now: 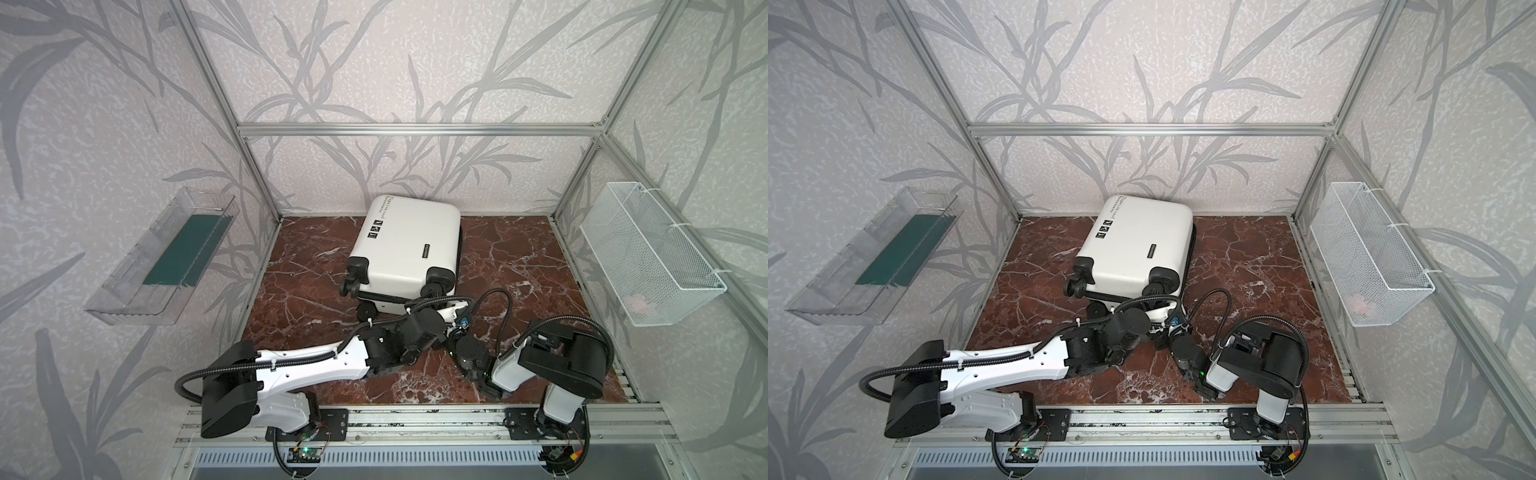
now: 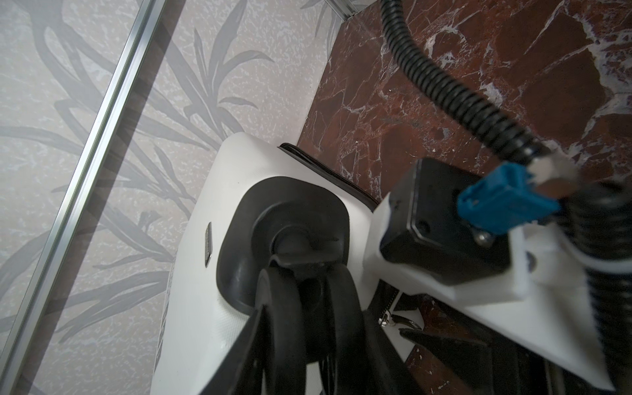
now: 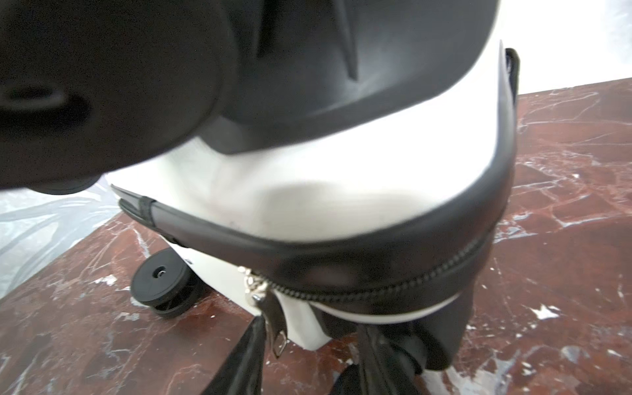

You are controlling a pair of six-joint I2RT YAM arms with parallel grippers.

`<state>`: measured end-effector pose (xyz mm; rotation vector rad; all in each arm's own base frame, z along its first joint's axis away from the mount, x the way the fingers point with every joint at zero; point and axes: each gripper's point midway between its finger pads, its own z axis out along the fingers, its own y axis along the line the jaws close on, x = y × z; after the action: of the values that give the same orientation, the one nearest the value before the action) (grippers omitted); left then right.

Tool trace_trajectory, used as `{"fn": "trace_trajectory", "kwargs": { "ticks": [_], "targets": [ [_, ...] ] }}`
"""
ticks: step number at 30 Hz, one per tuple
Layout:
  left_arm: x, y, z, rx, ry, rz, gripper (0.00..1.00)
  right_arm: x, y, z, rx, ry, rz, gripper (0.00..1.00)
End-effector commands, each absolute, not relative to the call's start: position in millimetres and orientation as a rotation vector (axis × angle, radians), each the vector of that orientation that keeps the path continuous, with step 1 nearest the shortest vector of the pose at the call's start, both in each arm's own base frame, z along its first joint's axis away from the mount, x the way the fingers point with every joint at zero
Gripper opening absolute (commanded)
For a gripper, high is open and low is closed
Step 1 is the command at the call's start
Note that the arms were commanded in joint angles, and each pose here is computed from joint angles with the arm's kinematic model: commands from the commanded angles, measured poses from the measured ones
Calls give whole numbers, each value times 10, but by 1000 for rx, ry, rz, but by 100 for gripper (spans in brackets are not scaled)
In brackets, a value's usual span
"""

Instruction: Pack the luggage

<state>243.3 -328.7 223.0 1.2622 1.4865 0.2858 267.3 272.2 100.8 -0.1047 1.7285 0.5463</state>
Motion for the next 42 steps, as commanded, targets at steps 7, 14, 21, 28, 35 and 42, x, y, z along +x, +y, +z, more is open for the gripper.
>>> {"fn": "trace_trajectory", "kwargs": {
  "ticks": [7, 14, 21, 28, 35, 42],
  "targets": [
    [2452, -3373, 2582, 1145, 1456, 192, 0, 2732, 2784, 1120, -93, 1693, 558, 39],
    [2458, -3375, 2590, 1144, 1454, 193, 0, 2699, 2832, 1192, -102, 1679, 588, 36],
    [2454, -3377, 2587, 1145, 1453, 192, 0, 2651, 2863, 1221, -114, 1674, 602, 16],
    [2454, -3361, 2586, 1141, 1454, 192, 0, 2586, 2899, 1275, -129, 1661, 611, 28],
    [2453, -3352, 2581, 1138, 1457, 192, 0, 2617, 2918, 1309, -123, 1650, 602, 16],
    [2453, -3353, 2584, 1135, 1459, 189, 0, 2586, 2889, 1302, -127, 1655, 610, 0]
  ]
}}
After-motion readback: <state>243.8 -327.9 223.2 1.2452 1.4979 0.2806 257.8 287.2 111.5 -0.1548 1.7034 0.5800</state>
